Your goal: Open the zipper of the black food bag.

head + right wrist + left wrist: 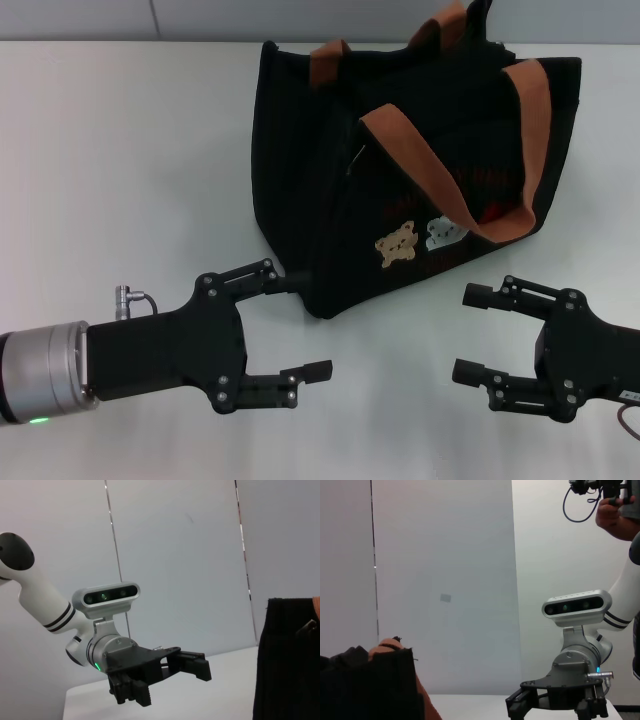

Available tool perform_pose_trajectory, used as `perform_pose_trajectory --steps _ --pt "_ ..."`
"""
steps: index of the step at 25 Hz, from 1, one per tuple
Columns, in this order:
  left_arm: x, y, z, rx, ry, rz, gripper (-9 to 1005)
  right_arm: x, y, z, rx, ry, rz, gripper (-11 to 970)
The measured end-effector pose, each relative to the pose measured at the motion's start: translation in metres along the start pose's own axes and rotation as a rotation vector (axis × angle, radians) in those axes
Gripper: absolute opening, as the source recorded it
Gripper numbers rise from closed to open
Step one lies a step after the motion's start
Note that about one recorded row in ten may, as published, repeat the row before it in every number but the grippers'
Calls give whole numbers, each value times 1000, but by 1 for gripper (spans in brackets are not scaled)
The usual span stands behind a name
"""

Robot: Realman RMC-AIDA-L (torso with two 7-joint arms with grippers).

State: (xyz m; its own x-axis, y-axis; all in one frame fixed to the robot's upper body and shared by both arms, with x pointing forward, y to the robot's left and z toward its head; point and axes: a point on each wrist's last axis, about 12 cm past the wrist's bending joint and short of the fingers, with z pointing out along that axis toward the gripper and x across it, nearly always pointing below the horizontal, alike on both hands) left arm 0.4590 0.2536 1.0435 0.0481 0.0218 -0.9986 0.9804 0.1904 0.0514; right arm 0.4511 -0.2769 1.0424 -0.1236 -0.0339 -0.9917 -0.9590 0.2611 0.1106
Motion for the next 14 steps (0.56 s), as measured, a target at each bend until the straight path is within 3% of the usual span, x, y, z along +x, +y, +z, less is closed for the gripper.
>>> perform_pose_trajectory --steps 7,14 --pt "0 0 -1 1 3 -1 822 0 -1 1 7 1 2 833" --pt "1 -2 -2 -1 4 2 822 0 -1 0 21 -7 -2 833"
